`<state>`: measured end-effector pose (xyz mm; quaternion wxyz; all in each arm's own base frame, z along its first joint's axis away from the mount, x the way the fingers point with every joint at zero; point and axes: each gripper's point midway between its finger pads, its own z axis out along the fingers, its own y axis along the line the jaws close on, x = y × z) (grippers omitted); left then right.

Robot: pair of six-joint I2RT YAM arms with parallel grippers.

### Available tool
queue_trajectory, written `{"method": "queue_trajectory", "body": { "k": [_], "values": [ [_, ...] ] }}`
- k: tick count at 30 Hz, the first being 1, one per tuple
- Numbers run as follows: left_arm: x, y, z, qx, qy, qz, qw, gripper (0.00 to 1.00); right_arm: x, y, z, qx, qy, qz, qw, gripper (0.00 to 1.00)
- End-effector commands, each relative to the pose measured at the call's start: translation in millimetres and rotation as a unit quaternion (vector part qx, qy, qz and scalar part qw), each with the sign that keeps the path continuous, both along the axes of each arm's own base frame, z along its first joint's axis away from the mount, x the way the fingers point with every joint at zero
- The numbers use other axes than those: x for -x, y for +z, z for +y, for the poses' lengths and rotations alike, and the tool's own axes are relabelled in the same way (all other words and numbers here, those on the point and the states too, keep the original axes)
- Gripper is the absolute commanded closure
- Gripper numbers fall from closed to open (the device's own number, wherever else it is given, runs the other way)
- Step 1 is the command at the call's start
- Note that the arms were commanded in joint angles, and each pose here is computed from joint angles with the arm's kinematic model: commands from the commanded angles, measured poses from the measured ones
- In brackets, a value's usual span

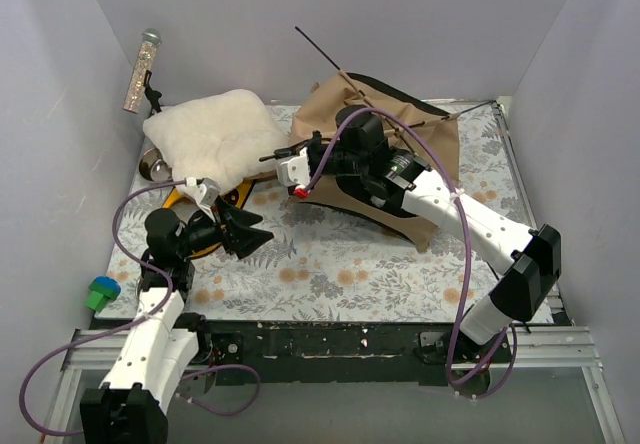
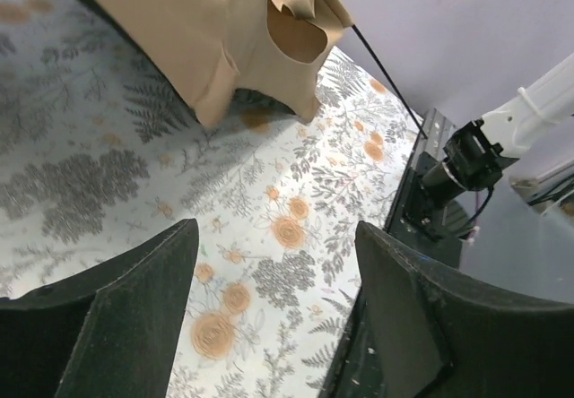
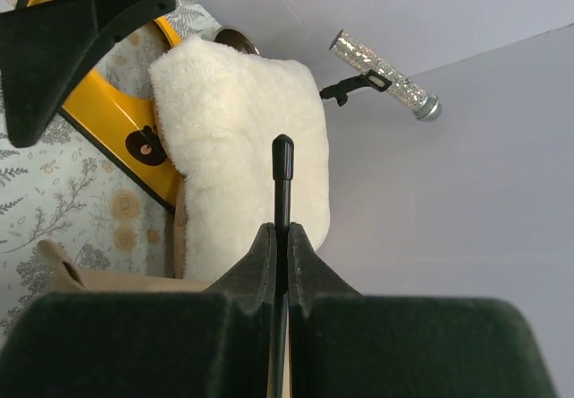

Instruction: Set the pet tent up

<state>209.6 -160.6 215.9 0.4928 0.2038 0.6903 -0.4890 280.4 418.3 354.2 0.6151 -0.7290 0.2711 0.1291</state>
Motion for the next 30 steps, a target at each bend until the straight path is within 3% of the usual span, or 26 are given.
{"method": "queue_trajectory", "body": {
  "k": [1, 7, 14, 20, 25, 30],
  "values": [
    [-22, 24, -7, -0.010, 0.013, -0.113, 0.994, 0.32, -11, 28, -13, -0.021, -0.039, -0.003, 0.999, 0.99],
    [-40, 22, -35, -0.018, -0.007, -0.145, 0.989, 0.39, -12, 33, -11, -0.028, -0.044, 0.003, 0.999, 0.99],
    [-20, 6, -65, -0.014, -0.045, -0.149, 0.988, 0.39, -14, 30, -8, -0.023, -0.043, 0.000, 0.999, 0.99],
    [-35, 1, -68, -0.008, -0.007, -0.136, 0.991, 0.46, -16, 29, -6, -0.021, -0.043, 0.000, 0.999, 0.99],
    [-50, -1, -71, -0.004, 0.021, -0.123, 0.992, 0.57, -18, 30, -4, -0.021, -0.043, 0.002, 0.999, 0.99],
    [-51, -1, -70, -0.011, 0.024, -0.119, 0.992, 0.92, -20, 34, -2, -0.022, -0.043, -0.004, 0.999, 0.99]
  ]
}}
